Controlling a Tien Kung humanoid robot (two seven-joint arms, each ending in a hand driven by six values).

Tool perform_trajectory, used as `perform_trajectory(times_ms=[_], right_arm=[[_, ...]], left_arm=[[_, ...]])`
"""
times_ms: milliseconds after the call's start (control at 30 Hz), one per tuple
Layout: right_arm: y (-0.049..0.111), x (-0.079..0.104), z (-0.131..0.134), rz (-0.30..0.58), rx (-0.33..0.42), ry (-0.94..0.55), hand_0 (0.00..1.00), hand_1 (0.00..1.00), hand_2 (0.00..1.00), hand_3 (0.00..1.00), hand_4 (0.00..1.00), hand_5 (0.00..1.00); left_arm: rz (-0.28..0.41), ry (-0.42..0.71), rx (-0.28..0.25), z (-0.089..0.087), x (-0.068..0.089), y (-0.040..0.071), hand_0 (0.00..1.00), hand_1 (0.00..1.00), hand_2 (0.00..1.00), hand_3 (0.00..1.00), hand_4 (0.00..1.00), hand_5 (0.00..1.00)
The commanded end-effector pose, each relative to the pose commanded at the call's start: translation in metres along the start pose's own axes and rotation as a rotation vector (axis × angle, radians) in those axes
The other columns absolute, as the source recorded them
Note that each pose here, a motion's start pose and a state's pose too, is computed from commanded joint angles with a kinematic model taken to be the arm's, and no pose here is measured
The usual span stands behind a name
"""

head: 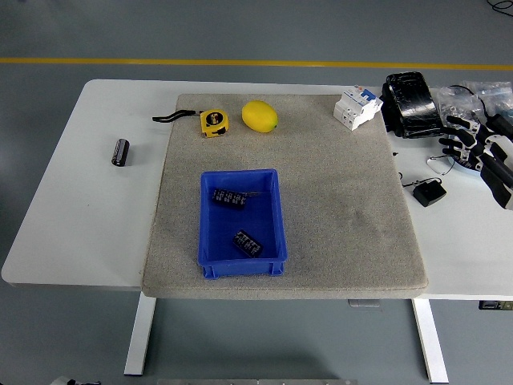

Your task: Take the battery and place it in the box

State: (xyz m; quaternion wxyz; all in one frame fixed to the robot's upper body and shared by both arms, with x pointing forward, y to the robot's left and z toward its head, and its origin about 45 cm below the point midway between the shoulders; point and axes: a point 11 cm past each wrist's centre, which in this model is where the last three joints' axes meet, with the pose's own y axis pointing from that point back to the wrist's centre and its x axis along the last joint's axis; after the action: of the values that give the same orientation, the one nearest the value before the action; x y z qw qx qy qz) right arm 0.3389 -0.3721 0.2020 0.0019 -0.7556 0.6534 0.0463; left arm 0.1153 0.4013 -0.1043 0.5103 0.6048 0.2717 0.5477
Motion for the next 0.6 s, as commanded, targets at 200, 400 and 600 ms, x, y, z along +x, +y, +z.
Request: perform_trajectory(times_ms=[200, 400, 600], right_arm=[[0.03, 0.011, 0.03, 0.143, -0.005, -0.123, 0.848, 0.813, 0.852, 0.879, 0.998, 0.955], [0.044, 0.016, 0.045, 0.158, -0.055, -0.106, 0.852, 0.813, 0.851, 0.879, 0.998, 0.947], [0.043, 0.012, 0.044, 0.151, -0.055, -0.105, 0.856, 0.815, 0.853, 0.88, 0.998, 0.955]], left_arm=[[-0.002, 0.0, 0.01, -0.003, -0.002, 0.0, 0.795, 0.725, 0.723, 0.561, 0.609, 0.496], [-0.008, -0.007, 0.029, -0.011, -0.004, 0.0, 0.79, 0.726, 0.724, 0.56, 0.607, 0.494], [-0.011, -0.017, 0.047, -0.017, -0.004, 0.0, 0.785, 0.726, 0.732, 0.561, 0.606, 0.492]])
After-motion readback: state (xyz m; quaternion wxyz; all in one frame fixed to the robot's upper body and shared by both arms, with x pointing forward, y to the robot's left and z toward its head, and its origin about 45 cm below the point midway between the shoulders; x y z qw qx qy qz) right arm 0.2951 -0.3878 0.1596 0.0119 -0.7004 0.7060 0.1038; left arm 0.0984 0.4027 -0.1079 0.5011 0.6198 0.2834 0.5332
